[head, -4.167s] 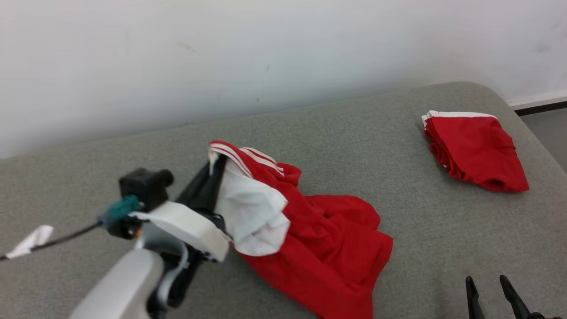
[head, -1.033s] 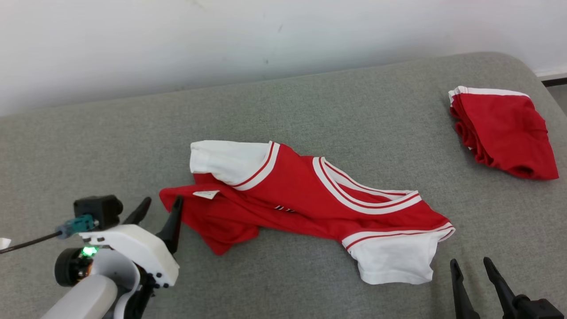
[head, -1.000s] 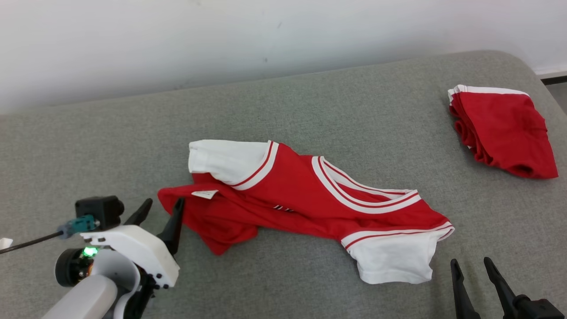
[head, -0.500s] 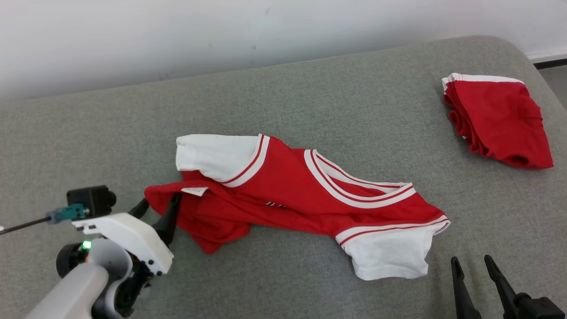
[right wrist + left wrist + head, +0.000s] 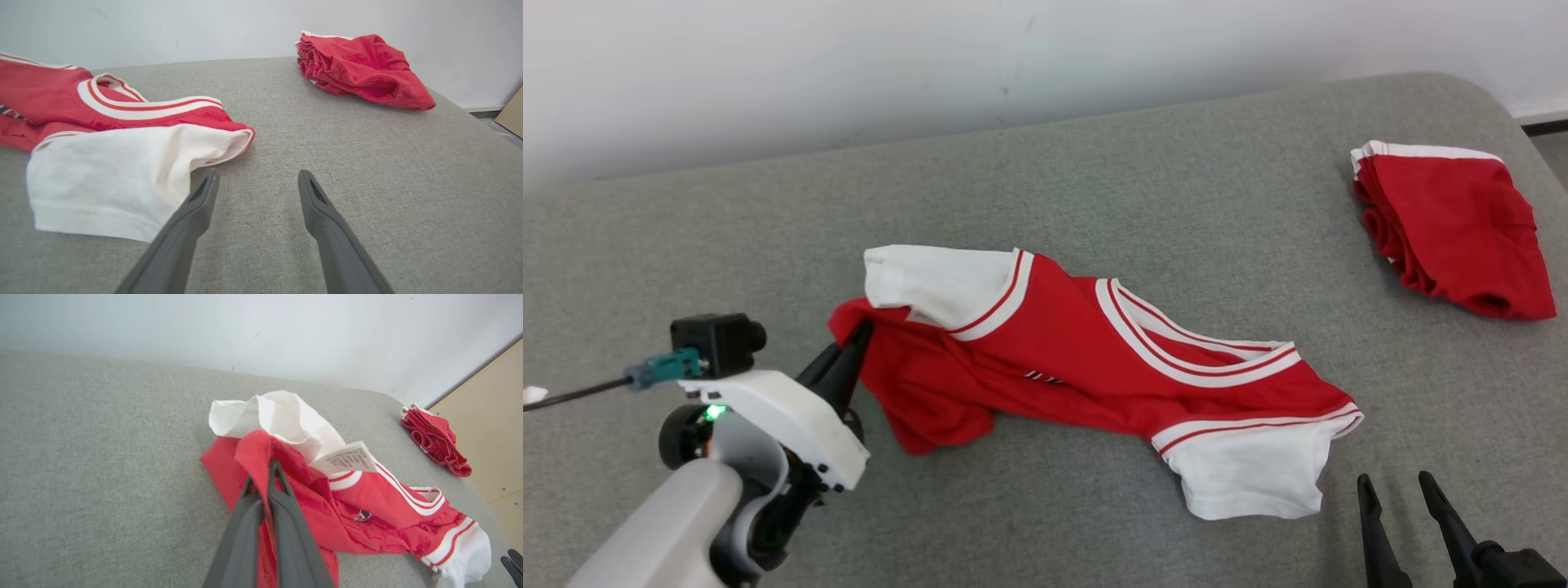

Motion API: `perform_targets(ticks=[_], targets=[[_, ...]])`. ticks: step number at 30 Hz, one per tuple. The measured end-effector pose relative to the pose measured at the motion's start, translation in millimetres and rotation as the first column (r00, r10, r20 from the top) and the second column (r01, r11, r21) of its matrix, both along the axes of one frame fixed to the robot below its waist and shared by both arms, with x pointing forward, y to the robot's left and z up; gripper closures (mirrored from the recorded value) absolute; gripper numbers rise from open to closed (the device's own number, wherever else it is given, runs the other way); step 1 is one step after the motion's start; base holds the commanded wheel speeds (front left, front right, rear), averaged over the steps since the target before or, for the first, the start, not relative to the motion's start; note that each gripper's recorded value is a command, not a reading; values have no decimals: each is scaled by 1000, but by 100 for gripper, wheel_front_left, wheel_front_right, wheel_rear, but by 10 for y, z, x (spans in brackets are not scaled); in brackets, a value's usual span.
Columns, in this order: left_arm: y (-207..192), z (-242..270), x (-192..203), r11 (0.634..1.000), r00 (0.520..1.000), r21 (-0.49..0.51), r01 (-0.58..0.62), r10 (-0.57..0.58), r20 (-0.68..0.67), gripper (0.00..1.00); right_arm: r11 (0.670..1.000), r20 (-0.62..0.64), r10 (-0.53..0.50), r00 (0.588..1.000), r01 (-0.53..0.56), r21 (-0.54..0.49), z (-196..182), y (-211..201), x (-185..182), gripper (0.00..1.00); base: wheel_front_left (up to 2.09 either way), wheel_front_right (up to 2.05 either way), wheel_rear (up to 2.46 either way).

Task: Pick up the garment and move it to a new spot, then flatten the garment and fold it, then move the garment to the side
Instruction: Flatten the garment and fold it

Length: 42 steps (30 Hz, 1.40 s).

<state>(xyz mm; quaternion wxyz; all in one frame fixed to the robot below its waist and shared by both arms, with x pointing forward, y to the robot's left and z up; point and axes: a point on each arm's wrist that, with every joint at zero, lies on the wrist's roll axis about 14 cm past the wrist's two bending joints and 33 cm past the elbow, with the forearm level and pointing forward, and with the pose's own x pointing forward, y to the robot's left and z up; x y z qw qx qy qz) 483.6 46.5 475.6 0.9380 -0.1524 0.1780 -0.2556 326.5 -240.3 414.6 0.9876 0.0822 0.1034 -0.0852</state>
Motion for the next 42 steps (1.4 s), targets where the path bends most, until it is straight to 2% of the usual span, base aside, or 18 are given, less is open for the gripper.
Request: perform_targets(ticks=[4, 9, 14, 18, 22, 27, 28, 29, 30, 36, 42], targets=[[-73, 309, -94, 999, 992, -22, 32, -29, 127, 100, 1000, 11, 17, 1000, -17, -2, 29, 41, 1, 0, 0, 0, 0], [-148, 404, -558, 995, 977, -3, 101, -98, 188, 100, 999, 31, 38, 999, -38, -4, 85, 83, -35, 0, 0, 0, 0], [-163, 162, -1208, 987, 981, 20, 157, -159, 108, 100, 998, 51, 59, 997, -58, -9, 142, 119, -85, 0, 0, 0, 0], [-68, -129, -1578, 987, 988, 41, 152, -153, 15, 100, 996, 54, 85, 995, -85, -9, 147, 184, -96, 0, 0, 0, 0], [-20, -379, -1770, 991, 991, 51, 127, -126, -37, 100, 995, 59, 102, 993, -101, -13, 163, 217, -89, 0, 0, 0, 0], [233, -682, -1779, 989, 997, 132, 60, -54, -47, 100, 994, 60, 110, 992, -109, -16, 166, 227, -115, 0, 0, 0, 0], [288, -734, -1780, 988, 998, 148, 50, -43, -50, 92, 994, 58, 111, 992, -110, -16, 160, 228, -131, 0, 0, 0, 0], [314, -761, -1785, 988, 998, 149, 35, -27, -51, 58, 994, 57, 110, 992, -109, -18, 157, 220, -145, 0, 0, 0, 0], [321, -777, -1791, 989, 999, 148, 25, -18, -49, 1, 994, 58, 109, 992, -108, -19, 161, 214, -152, 0, 0, 0, 0], [505, -899, -1879, 979, 998, 201, -26, 38, -54, 0, 994, 61, 105, 993, -104, -21, 168, 195, -222, 0, 0, 0, 0], [771, -833, -1855, 961, 987, 229, -155, 163, -15, 0, 994, 79, 107, 991, -105, -22, 213, 202, -217, 0, 0, 0, 0]])
